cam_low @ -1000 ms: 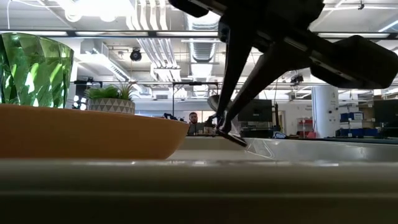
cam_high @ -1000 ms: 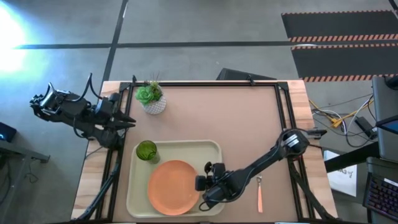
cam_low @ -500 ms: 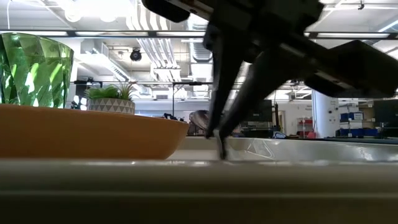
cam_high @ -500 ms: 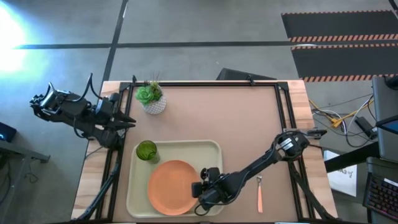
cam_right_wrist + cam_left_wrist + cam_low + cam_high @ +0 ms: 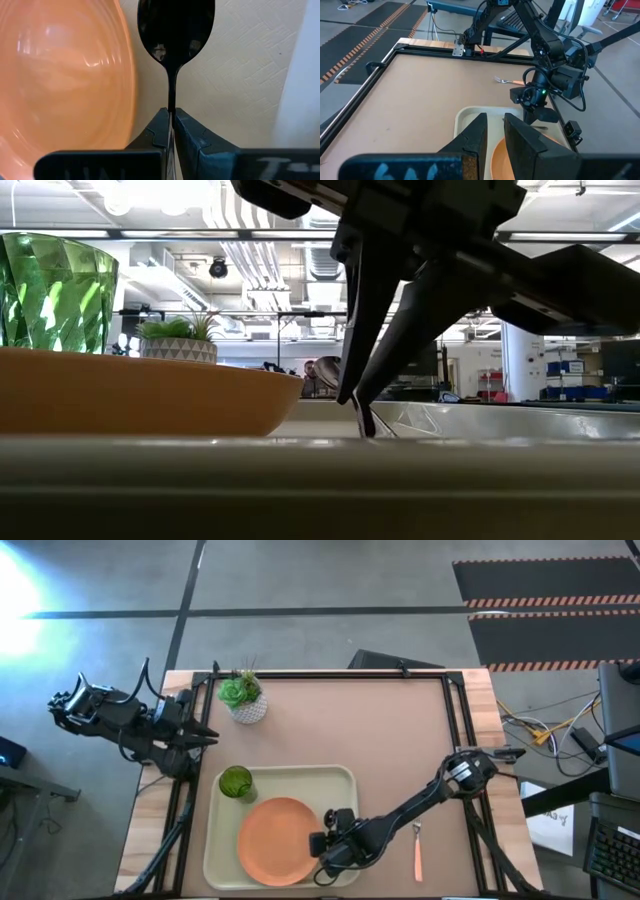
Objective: Pick and place plate/cup/fork/spoon on tray
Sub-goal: Put the black spoon on the white tray to the right of the orange plate
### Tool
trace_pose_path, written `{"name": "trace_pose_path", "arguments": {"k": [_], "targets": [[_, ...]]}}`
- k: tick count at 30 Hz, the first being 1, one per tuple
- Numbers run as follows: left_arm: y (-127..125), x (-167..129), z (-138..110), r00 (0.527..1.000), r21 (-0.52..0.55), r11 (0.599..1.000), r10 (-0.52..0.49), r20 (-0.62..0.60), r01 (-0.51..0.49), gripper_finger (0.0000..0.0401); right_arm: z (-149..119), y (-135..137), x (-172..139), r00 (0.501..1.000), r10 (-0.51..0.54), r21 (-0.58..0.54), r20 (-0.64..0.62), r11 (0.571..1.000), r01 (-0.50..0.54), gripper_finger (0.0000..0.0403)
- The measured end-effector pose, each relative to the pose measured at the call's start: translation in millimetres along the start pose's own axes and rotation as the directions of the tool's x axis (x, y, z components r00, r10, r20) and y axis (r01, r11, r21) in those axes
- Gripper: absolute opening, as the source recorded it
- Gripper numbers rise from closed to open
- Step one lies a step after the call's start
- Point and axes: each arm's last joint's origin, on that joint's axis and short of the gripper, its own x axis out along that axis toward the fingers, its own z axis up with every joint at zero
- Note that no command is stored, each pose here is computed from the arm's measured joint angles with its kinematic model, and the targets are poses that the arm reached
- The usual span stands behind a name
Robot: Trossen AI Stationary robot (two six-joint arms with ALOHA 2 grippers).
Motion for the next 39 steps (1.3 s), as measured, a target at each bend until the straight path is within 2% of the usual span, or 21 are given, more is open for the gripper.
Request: {"name": "trace_pose_path", "arguments": {"k": [32,39], "targets": [[0.6,-2.1,-0.2,1.000,-0.002,1.000,-0.002,0.007,0.002,0.0047,1.6,-6.8,7.8,0.999,-0.031,0.001,0.015,1.000,0.031,0.0009],[0.6,-2.1,-0.2,1.000,-0.002,1.000,-0.002,0.007,0.002,0.0047,-0.1,-7.7,14.0,1.000,0.007,0.015,-0.005,1.000,-0.007,0.0009]]}}
